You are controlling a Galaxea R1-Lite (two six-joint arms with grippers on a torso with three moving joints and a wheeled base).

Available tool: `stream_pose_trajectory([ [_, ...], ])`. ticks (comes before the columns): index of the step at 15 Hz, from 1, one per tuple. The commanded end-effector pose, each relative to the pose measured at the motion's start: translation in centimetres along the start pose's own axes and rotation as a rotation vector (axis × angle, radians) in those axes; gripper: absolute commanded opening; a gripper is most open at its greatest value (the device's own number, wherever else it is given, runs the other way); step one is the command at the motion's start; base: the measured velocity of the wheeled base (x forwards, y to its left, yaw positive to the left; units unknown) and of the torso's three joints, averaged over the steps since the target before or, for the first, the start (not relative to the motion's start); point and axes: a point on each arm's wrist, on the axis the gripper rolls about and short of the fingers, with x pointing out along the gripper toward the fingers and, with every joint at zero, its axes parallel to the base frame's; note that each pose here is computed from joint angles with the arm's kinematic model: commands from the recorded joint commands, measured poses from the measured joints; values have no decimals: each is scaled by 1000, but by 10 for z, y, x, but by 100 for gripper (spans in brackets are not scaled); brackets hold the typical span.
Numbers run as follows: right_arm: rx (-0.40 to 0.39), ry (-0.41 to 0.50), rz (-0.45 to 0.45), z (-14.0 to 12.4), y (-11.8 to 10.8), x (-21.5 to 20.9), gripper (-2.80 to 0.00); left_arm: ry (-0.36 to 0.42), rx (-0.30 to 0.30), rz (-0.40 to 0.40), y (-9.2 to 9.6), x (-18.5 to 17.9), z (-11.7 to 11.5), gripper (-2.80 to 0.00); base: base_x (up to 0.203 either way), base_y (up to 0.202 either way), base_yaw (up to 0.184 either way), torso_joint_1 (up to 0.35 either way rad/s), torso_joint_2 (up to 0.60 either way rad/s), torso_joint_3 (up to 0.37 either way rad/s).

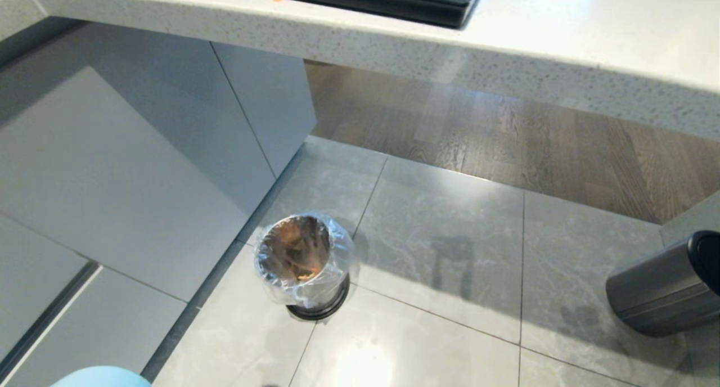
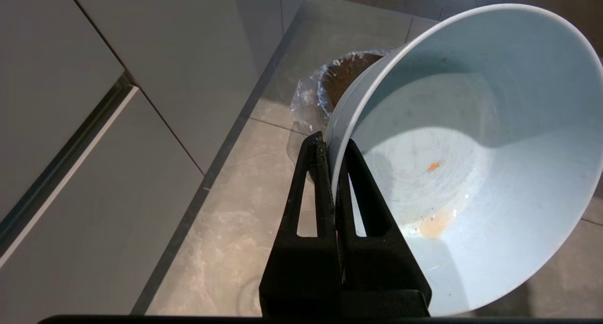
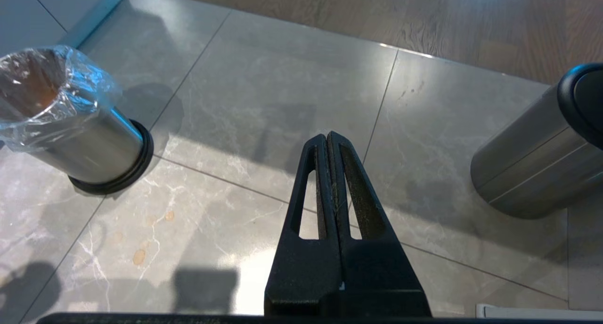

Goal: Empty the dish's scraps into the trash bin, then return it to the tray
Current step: Put the bowl back to the table

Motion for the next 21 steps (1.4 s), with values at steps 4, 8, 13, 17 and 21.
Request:
stream_pose_trajectory([
  [4,0,-1,1,0,0,0,-280,1,-1,0,0,0,0,-280,0,0,0,5,3,208],
  [8,0,-1,1,0,0,0,-280,1,-1,0,0,0,0,-280,0,0,0,1,2,204],
  [13,0,-2,1,0,0,0,-280,1,-1,0,0,0,0,-280,0,0,0,3,3,202],
  [17,0,-1,1,0,0,0,-280,1,-1,0,0,0,0,-280,0,0,0,2,2,204],
  [21,0,-1,1,0,0,0,-280,1,-1,1,0,0,0,-280,0,0,0,1,-1,41],
])
